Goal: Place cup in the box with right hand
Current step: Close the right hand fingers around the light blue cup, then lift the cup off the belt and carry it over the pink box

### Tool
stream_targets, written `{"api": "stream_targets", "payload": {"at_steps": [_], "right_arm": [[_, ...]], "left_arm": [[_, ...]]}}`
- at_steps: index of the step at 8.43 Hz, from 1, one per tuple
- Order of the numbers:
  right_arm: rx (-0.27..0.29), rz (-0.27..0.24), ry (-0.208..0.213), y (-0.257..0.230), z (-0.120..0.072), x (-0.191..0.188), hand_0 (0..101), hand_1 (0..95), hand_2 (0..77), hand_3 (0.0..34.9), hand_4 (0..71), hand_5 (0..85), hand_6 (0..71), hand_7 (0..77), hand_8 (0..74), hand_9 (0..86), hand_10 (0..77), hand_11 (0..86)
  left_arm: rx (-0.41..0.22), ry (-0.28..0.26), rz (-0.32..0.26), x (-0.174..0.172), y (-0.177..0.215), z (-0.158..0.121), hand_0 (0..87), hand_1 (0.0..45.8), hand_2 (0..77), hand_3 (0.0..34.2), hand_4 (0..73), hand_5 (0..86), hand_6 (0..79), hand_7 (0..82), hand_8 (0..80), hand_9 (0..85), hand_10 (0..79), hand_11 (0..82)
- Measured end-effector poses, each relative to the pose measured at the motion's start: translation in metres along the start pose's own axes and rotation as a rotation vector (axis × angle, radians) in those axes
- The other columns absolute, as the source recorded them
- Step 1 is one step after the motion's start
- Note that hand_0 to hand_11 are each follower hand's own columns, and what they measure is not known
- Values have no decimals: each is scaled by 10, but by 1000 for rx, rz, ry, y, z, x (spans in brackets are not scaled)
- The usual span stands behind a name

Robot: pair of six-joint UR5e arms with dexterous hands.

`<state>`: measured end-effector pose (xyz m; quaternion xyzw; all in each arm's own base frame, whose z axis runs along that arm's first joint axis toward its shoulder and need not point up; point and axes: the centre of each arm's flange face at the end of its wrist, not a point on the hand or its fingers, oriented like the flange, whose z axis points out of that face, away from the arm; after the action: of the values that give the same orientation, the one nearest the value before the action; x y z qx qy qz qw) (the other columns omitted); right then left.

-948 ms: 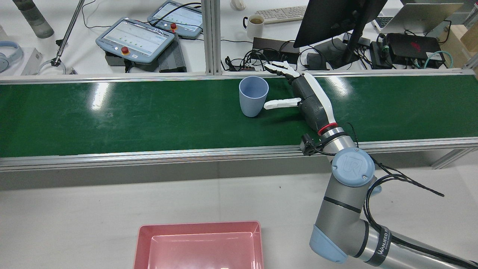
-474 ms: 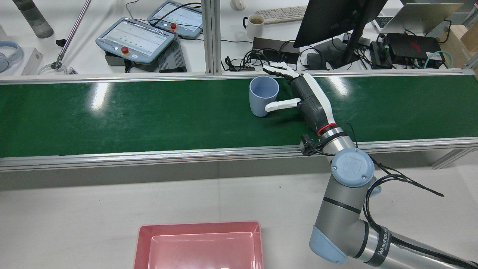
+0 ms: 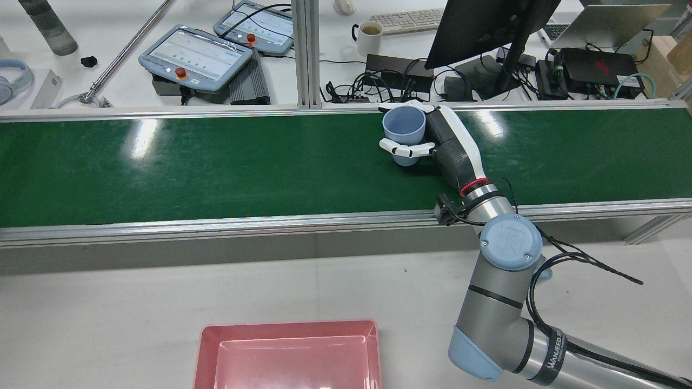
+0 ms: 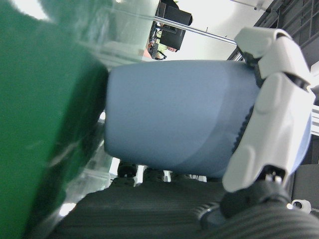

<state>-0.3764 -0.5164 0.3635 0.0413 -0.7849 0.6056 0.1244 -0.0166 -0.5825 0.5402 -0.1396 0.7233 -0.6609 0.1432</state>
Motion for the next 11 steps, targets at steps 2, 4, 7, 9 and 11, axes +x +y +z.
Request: {"api": "stream_targets", "payload": {"at_steps": [2, 4, 7, 9, 11], "right_arm": [[-16, 18, -8, 9, -1, -6, 522, 109, 387, 1, 305, 76, 224, 687, 240, 447, 136, 218], [-75, 66, -30, 41, -8, -29, 519, 98, 393, 0, 327, 82, 213, 698, 224, 447, 131, 207], [-198, 113, 11, 109, -42, -36, 517, 98, 393, 0, 333, 87, 262, 698, 256, 475, 147, 235], [-273, 92, 89, 149, -74, -14, 516, 93, 398, 0, 338, 93, 273, 698, 262, 491, 164, 245], [-332, 66, 150, 183, -111, 12, 509, 93, 404, 0, 338, 93, 284, 704, 273, 496, 158, 256]], "left_arm": [[0, 1, 0, 0, 0, 0, 0, 5, 5, 0, 0, 0, 0, 0, 0, 5, 0, 0], [1, 0, 0, 0, 0, 0, 0, 5, 5, 0, 0, 0, 0, 0, 0, 5, 0, 0], [1, 1, 0, 0, 0, 0, 0, 5, 5, 0, 0, 0, 0, 0, 0, 5, 0, 0], [2, 1, 0, 0, 0, 0, 0, 5, 5, 0, 0, 0, 0, 0, 0, 5, 0, 0], [1, 0, 0, 0, 0, 0, 0, 5, 5, 0, 0, 0, 0, 0, 0, 5, 0, 0]]}}
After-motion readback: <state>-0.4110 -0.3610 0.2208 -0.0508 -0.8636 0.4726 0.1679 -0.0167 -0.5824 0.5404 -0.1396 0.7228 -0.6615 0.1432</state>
